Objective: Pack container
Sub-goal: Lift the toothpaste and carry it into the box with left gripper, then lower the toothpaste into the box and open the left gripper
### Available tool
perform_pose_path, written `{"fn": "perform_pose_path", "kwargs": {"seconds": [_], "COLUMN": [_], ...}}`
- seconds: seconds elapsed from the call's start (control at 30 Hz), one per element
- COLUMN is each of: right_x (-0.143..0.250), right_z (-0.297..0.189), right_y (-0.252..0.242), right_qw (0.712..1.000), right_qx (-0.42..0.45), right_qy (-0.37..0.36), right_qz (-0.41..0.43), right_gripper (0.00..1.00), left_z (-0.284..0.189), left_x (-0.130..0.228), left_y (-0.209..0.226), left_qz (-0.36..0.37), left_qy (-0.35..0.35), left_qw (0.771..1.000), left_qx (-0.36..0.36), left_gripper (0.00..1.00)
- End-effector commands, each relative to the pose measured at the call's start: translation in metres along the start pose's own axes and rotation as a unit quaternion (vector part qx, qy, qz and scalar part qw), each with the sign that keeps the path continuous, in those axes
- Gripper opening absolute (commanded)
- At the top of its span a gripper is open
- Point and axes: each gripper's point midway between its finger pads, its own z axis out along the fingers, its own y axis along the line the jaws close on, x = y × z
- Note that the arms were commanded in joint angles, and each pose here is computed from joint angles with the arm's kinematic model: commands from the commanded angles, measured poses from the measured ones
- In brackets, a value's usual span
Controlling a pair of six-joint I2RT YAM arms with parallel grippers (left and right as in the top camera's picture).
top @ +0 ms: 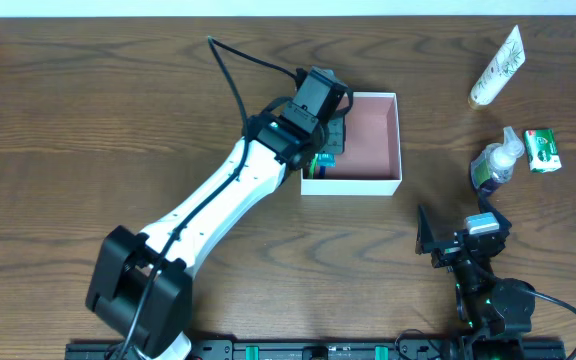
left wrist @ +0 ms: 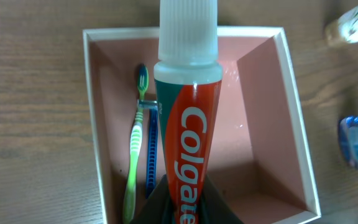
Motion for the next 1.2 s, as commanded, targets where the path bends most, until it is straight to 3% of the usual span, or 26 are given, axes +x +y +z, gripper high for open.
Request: {"fn": "perform_pose_path", "kwargs": {"seconds": [0.0, 0.83, 1.17], "right_x": [0.001, 0.001, 0.001], "right_z": [0.000, 0.000, 0.000], "right_y": [0.004, 0.004, 0.004], "right_qw": [1.000, 1.000, 1.000], "right_qx": [-0.009, -0.009, -0.009], "right_qy": [0.001, 0.001, 0.001], "right_qz": [-0.003, -0.003, -0.003], "right_gripper": [0.99, 0.99, 0.99], "left_z": [0.013, 0.050, 0.050], "left_x": [0.002, 0.022, 0.019], "left_y": [0.005, 0.025, 0.013], "left_qz": [-0.003, 0.020, 0.035], "left_qy": [0.006, 0.037, 0.035], "left_qw": [1.000, 0.997, 0.998], "left_qx": [-0.013, -0.058, -0.029], "left_gripper": [0.13, 0.17, 0.17]}}
